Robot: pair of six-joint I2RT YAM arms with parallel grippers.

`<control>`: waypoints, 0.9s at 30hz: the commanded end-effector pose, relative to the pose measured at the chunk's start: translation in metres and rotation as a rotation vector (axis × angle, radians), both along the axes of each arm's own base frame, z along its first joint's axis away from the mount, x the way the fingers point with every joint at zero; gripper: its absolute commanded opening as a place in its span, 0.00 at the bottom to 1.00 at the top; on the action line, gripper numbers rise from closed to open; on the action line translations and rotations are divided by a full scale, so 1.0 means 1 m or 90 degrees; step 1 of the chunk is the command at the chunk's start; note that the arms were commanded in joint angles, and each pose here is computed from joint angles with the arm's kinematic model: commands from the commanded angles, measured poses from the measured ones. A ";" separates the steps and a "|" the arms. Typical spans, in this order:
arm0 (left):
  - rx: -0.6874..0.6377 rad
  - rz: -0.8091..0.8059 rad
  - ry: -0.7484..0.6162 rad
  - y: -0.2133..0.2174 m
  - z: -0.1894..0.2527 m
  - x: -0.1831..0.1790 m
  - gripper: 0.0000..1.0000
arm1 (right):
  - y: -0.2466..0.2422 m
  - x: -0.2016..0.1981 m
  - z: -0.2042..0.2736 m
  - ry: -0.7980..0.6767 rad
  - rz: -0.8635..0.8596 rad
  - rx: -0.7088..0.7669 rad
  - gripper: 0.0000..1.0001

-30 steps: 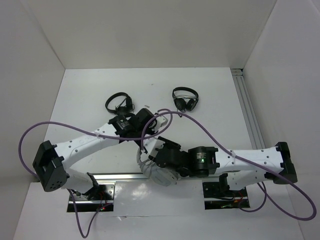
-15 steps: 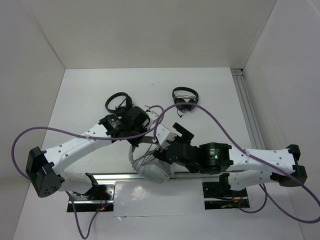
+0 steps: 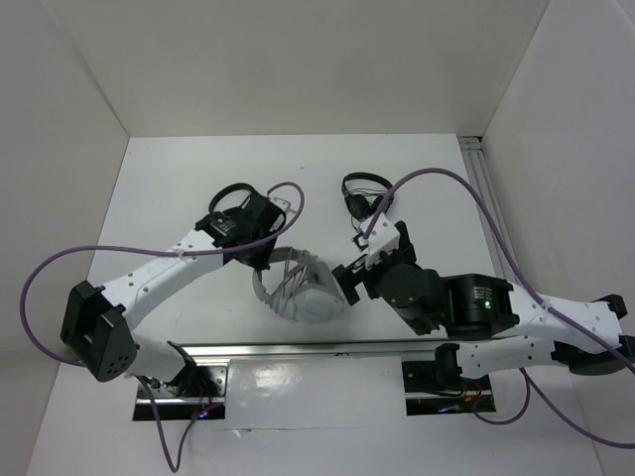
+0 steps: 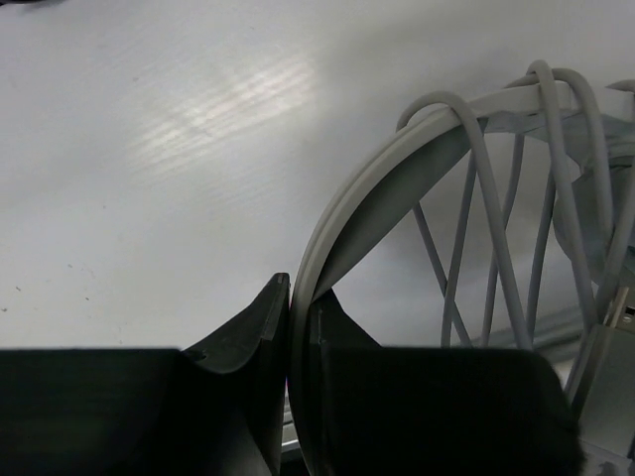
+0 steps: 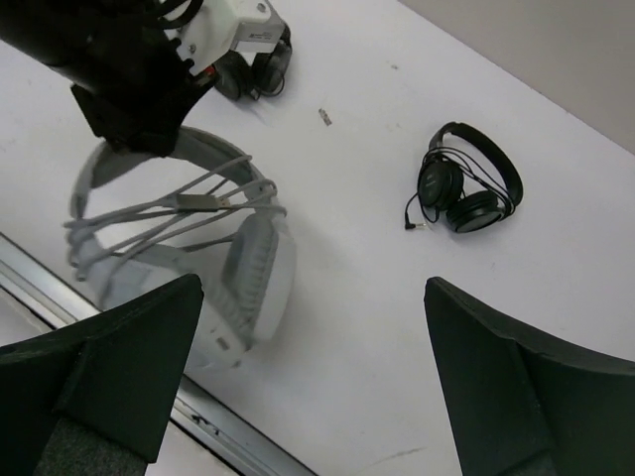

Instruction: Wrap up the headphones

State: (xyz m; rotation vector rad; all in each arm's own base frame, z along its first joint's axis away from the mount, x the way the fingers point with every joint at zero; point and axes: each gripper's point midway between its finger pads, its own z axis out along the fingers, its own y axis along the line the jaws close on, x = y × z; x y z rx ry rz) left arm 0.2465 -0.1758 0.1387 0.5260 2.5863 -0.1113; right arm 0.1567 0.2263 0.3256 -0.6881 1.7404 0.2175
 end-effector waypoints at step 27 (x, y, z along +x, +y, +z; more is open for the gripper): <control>-0.089 0.278 -0.118 -0.004 -0.057 0.298 0.04 | 0.001 -0.001 0.010 0.029 -0.034 0.130 1.00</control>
